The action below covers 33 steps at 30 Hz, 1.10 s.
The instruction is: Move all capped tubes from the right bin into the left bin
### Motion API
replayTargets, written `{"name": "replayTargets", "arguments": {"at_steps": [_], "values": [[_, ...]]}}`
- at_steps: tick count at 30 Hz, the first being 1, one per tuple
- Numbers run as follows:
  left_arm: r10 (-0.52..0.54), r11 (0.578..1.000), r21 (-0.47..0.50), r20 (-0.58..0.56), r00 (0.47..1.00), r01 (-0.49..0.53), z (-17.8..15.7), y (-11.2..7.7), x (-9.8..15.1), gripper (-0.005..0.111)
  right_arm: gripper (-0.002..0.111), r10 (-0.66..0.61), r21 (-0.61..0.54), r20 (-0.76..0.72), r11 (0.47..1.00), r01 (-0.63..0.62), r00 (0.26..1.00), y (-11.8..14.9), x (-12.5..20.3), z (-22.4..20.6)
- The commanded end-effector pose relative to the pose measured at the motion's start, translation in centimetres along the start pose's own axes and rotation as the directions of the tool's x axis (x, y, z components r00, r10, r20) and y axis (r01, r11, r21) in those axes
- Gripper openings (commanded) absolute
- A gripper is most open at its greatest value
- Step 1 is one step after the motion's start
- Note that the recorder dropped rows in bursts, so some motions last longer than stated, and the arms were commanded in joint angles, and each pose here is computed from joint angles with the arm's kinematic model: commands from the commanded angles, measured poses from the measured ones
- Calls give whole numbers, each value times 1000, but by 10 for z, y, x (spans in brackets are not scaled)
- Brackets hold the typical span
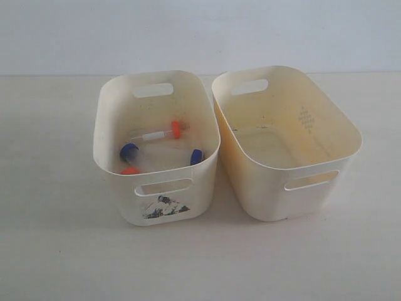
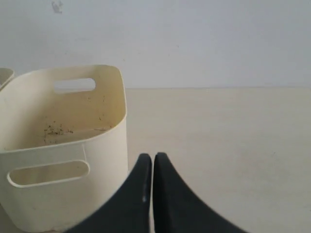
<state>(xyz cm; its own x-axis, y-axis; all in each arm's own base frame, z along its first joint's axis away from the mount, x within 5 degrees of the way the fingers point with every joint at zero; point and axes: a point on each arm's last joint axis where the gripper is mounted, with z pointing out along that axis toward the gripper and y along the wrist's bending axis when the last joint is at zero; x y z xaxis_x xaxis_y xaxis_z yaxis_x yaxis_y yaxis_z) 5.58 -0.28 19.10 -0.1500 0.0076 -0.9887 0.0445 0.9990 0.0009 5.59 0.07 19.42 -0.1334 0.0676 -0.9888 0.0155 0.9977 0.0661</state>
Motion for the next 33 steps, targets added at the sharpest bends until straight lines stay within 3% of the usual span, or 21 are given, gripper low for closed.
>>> {"name": "replayTargets", "arguments": {"at_steps": [1,4,33], "values": [[-7,1000,-1,13,1000,7,0,0,-2,4,1,10,33,-59,999,-8,998,-3,7,0],[-7,1000,-1,13,1000,7,0,0,-2,4,1,0,38,-124,999,5,992,-3,12,-1],[-7,1000,-1,13,1000,7,0,0,-2,4,1,-22,35,-125,999,26,992,-3,12,-1]]}}
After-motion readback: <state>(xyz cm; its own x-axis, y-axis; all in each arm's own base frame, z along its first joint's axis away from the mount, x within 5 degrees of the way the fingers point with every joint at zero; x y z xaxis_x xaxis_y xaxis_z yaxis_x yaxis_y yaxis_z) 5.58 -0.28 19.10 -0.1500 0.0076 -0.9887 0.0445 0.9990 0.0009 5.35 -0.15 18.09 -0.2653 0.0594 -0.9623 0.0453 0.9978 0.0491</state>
